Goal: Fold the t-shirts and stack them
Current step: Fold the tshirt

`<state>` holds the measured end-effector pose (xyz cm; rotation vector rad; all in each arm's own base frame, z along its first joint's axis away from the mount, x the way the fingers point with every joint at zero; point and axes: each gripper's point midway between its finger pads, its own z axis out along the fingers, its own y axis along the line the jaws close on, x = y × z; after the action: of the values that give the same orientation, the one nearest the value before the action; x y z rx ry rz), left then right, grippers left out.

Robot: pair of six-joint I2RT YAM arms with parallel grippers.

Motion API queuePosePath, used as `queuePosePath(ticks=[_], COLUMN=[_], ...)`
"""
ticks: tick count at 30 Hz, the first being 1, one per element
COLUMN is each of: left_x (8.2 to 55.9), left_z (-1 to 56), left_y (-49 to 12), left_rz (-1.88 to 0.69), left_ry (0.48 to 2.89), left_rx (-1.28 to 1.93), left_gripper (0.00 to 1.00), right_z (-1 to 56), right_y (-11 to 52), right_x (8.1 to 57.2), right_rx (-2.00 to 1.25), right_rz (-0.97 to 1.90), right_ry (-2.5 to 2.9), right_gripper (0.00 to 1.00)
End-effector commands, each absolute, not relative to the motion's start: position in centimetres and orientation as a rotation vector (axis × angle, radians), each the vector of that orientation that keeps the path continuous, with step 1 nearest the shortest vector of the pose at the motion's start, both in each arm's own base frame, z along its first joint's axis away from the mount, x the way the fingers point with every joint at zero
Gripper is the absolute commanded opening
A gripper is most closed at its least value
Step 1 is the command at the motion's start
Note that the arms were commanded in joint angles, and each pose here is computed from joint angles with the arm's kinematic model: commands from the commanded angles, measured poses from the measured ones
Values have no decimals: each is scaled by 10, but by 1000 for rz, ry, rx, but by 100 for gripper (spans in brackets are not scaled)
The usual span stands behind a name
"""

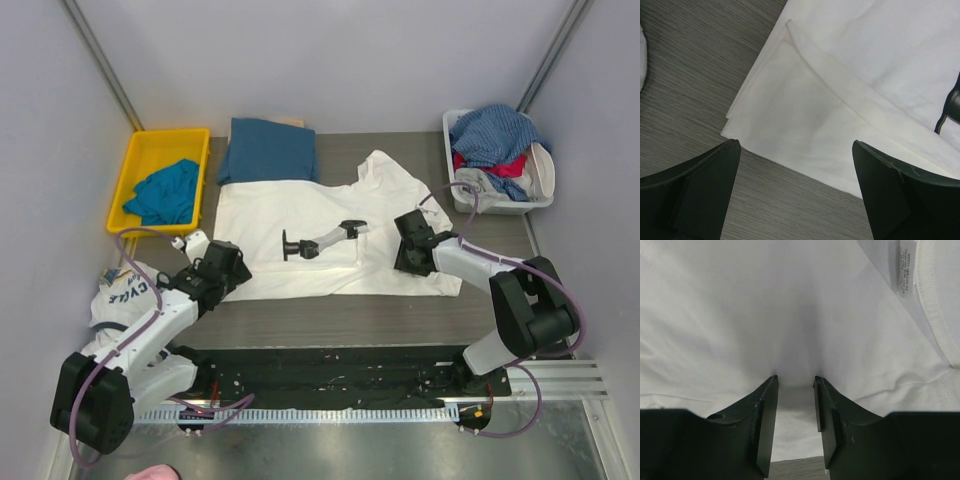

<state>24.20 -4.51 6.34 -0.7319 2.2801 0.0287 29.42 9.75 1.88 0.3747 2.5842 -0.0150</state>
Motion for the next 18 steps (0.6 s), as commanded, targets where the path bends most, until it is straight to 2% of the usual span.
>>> queuePosePath(ticks=[1,18], left_x=[246,248], left_z=[63,40], left_y=[-46,-56], left_rz=[27,-14], left_ry=[2267,2314], left_rx=[-724,-715], left_gripper=[100,99], right_z=[4,4], right_y=[63,59], right_x=[252,244], right_rx=[417,464], right_rz=[-248,-271], right_ry=[2679,2695], right_gripper=[43,41])
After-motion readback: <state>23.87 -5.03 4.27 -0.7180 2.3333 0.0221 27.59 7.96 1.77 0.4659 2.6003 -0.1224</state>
